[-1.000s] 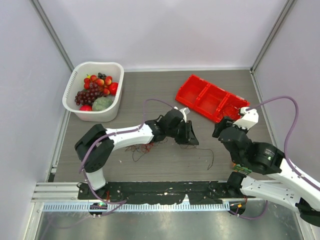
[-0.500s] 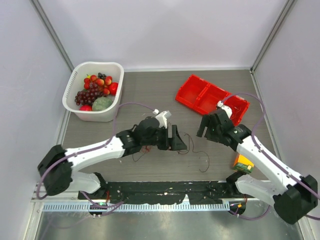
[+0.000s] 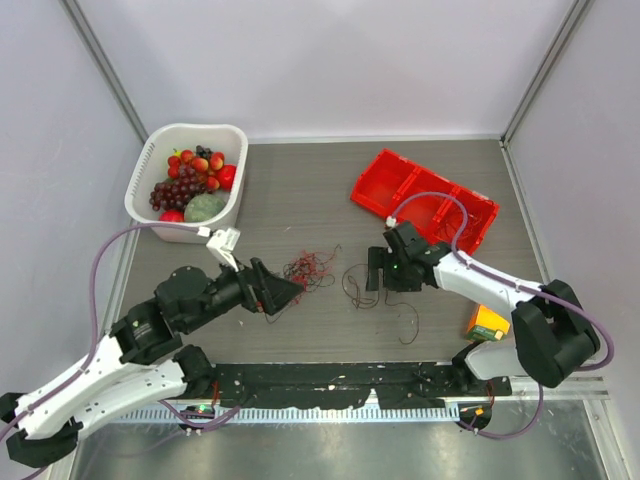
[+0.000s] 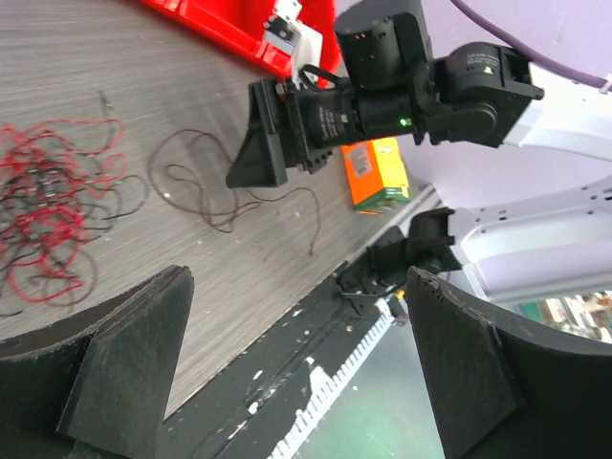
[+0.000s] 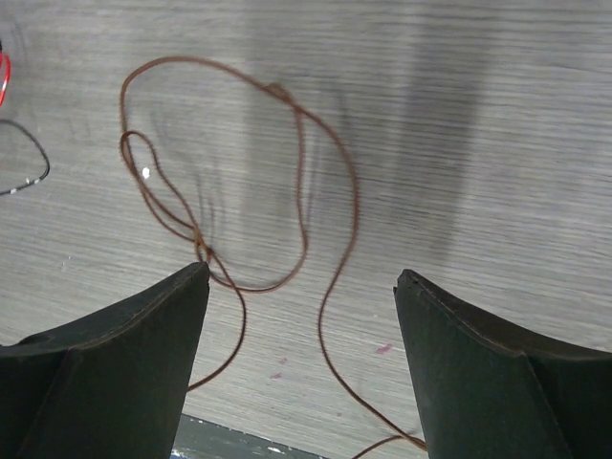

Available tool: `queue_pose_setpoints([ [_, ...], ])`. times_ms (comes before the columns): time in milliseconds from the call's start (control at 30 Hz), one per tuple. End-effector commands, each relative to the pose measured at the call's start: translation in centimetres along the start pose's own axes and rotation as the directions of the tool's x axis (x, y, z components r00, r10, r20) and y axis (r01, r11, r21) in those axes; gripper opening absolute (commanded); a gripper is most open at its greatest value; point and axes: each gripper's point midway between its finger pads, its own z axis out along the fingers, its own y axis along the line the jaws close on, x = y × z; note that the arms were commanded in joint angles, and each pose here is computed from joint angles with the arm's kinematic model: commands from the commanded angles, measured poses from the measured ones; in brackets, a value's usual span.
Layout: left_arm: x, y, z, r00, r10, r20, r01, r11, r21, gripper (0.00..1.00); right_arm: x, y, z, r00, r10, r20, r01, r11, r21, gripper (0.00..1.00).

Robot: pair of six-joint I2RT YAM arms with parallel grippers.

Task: Untangle the cables
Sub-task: Place the cable at the center of the board, then pick up the cable at the center of the board.

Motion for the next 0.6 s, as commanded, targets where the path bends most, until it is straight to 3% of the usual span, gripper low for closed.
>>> queue_pose_setpoints([
  [0,0.4,3.6,-1.6,0.999,0.040,0.006,-0.038,0.987,-0.156,0.97,-1.1,2.3,0.9,0.995,-0.091,0.046,0.093,0.995,-0.046,0.83],
  [167,0.9,3.7,-2.1,1.000,0.014,0.002,-0.013,0.990,-0.143,0.97,-0.1,3.1,2.7,0.991,-0.136,0.015,0.136,0.990,-0.037,0.83],
  [367,1.0,3.9,-2.3,1.000,0.007,0.008,-0.005,0.989,-0.148,0.97,-0.5,3.2,3.8,0.978,-0.203,0.052,0.194,0.970,0.145,0.78],
  [567,0.9,3.9,-2.7,1.000,0.001,0.014,0.001,0.989,-0.149,0.97,-1.0,3.9,3.6,0.976,-0.198,0.089,0.183,0.971,0.155,0.73],
])
